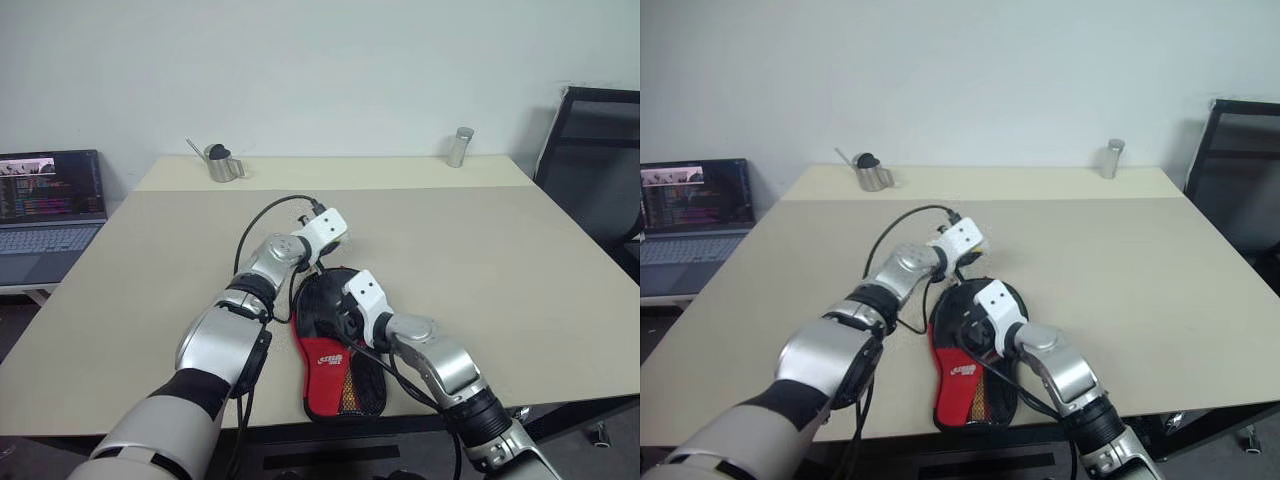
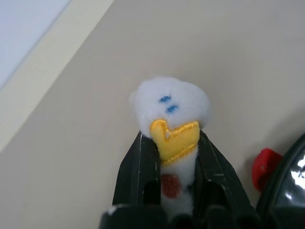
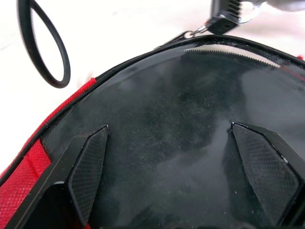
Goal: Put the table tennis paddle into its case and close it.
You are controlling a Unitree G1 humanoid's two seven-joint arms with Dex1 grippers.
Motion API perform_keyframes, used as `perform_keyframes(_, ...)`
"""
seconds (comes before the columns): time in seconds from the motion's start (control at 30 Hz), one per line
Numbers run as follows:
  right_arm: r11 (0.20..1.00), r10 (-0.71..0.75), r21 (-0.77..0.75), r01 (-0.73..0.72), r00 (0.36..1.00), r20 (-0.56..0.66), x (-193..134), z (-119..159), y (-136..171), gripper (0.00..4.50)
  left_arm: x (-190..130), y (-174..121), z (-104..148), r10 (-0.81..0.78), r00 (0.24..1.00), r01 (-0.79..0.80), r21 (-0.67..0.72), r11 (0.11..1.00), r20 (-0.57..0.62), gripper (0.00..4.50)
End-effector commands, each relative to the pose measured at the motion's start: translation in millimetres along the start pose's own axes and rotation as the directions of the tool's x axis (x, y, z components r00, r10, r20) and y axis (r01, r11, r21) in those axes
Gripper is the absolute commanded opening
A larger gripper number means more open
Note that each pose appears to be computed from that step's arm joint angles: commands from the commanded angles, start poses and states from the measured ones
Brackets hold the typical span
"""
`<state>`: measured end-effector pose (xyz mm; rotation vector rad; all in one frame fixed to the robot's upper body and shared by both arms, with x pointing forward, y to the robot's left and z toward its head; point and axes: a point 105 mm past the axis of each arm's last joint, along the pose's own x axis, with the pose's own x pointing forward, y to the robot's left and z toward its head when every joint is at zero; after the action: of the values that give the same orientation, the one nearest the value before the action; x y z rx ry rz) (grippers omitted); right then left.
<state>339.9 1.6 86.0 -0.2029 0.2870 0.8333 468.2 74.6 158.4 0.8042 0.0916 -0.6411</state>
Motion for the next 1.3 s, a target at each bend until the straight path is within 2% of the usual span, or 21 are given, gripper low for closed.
perform_keyframes(0.03, 0.996, 0.012, 0.089, 0.007, 0.979, -0.204, -2.9, -58.5, 7.8, 4.50, 2.2, 11.3, 39.0, 0.040, 0.995, -0.053, 0.159, 0.986, 0.086, 0.38)
perform_keyframes(0.43, 0.994, 0.025, 0.110, 0.000, 0.973, -0.228, -4.6, -69.9, 23.2, 4.50, 11.3, -15.5, 43.5, -0.025, 0.997, -0.008, 0.462, 0.887, 0.067, 0.38)
perform_keyframes(0.67, 0.994, 0.026, 0.107, 0.000, 0.970, -0.242, 0.8, -72.5, 28.8, 4.50, 14.4, -20.1, 51.4, -0.020, 0.997, -0.025, 0.523, 0.852, 0.081, 0.38)
perform_keyframes(0.93, 0.995, 0.027, 0.101, -0.003, 0.970, -0.241, 5.5, -70.6, 36.0, 4.50, 14.6, -8.5, 59.9, 0.060, 0.993, -0.104, 0.486, 0.868, 0.104, 0.38)
perform_keyframes(1.3, 0.994, 0.045, 0.105, -0.020, 0.968, -0.247, 5.0, -73.6, 44.2, 4.50, 19.7, -16.4, 91.5, 0.071, 0.982, -0.161, 0.571, 0.805, 0.177, 0.38)
